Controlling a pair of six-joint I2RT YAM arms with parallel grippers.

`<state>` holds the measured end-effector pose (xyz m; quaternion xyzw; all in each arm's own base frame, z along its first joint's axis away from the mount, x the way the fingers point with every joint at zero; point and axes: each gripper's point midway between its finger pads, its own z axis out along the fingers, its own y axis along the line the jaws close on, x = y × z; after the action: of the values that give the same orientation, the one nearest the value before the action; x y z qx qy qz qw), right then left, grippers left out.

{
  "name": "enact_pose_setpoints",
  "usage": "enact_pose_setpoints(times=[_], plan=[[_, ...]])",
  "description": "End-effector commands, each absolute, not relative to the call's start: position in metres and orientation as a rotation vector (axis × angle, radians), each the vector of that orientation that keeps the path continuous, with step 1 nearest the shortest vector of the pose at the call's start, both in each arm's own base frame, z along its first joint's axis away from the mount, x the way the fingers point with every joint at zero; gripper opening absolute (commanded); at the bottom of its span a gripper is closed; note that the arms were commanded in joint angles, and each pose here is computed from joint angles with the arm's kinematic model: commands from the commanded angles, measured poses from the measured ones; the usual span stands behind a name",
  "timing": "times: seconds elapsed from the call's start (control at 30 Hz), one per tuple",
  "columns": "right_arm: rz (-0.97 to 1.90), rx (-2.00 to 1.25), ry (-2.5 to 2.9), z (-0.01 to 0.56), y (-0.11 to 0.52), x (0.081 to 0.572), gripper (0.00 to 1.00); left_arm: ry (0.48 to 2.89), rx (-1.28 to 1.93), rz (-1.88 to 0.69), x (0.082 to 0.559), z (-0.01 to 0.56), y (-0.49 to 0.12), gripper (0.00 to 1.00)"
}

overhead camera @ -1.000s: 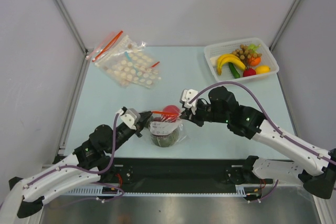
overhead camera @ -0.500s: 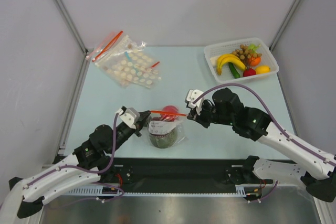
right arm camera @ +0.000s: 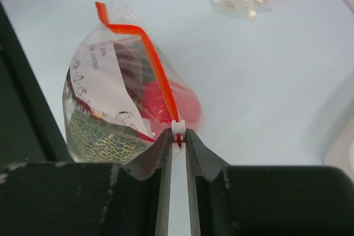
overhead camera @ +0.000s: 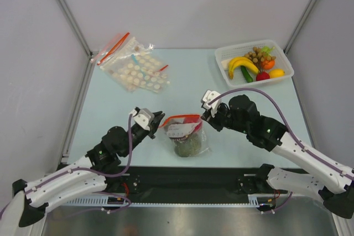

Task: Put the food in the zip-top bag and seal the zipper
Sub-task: Place the zipper food storage bag at the center of the board.

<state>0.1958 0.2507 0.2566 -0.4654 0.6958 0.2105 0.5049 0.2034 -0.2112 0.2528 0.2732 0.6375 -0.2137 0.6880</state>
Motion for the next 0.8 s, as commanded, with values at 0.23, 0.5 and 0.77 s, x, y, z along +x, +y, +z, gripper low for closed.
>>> enact_pose_setpoints(times=[0.23,0.5,0.77], plan=[[0.510,-0.666,1.577,0.296,0.237,0.248,0.97,1.377,0.587,-0.549,0.215,0.287,-0.239,0.46],[0.448,-0.006,1.652,0.322,0.181,0.280,1.00,1.364,0.273,-0.545,0.217,0.293,-0.188,1.00],[0.354,0.354,1.603,0.314,0.142,0.293,1.00,1.445,0.097,-0.573,0.221,0.281,-0.173,1.00]])
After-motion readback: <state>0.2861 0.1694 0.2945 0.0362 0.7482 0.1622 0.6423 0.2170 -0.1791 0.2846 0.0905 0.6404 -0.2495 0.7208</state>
